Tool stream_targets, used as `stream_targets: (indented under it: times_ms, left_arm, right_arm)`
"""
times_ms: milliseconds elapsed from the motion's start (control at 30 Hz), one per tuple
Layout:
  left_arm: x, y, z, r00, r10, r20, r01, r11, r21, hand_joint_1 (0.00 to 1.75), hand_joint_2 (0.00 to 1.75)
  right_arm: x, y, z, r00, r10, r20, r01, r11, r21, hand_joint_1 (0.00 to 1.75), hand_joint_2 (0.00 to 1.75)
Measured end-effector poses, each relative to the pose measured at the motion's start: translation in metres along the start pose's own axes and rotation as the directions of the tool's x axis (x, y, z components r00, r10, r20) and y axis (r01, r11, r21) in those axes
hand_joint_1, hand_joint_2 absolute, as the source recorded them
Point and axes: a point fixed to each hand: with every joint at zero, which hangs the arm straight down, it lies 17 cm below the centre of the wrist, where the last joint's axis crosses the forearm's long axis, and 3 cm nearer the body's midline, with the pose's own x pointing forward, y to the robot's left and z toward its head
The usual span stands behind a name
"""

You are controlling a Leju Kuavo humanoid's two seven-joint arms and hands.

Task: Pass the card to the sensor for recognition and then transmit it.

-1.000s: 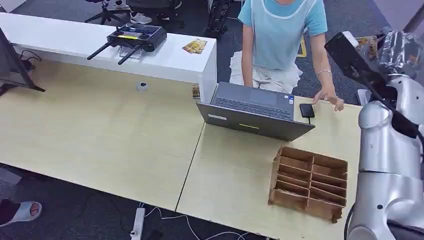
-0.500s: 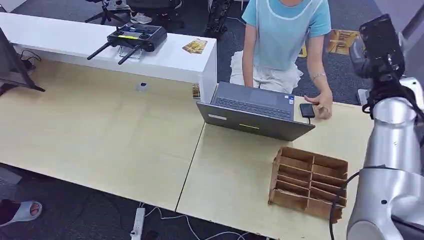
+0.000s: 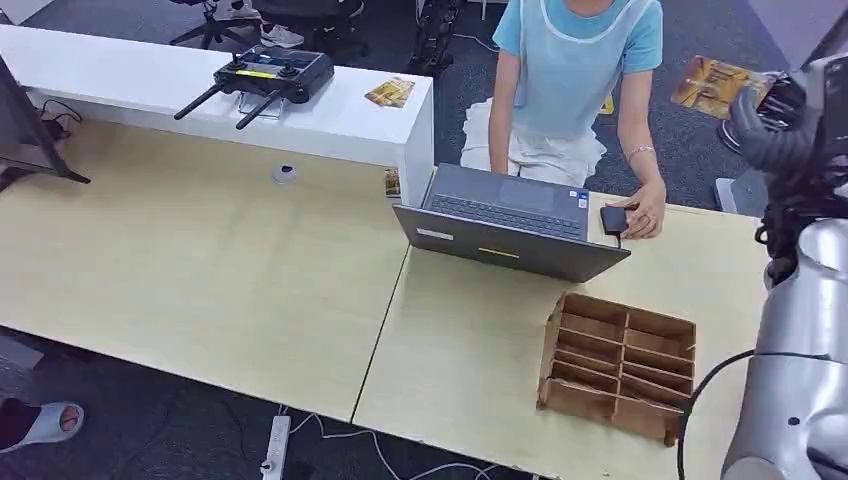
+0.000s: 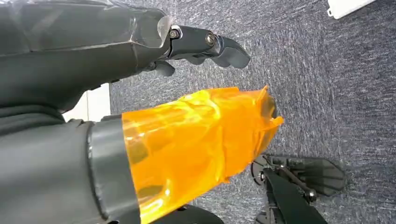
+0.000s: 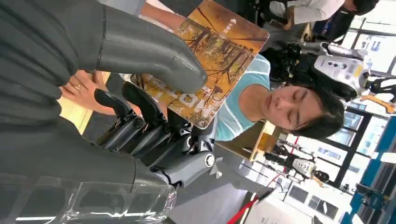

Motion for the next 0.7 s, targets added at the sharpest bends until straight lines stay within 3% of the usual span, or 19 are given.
stream_targets:
  times_ms: [367,700]
  left_arm:
    - [-0.001,0.002,0.0,0.999,0.034,-0.003,-0.034,0.999,0.01,0.0,0.0]
    - [-0.002,0.004,0.0,0.997,0.072,-0.006,-0.071,0.997,0.024,0.0,0.0]
  right_arm:
    - [-0.028,-0.034,0.041,0.998,-0.066,0.012,0.066,0.998,0.006,1.75,1.75]
    - [-0.059,-0.06,0.1,1.0,-0.028,0.008,0.028,1.0,-0.008,1.75,1.75]
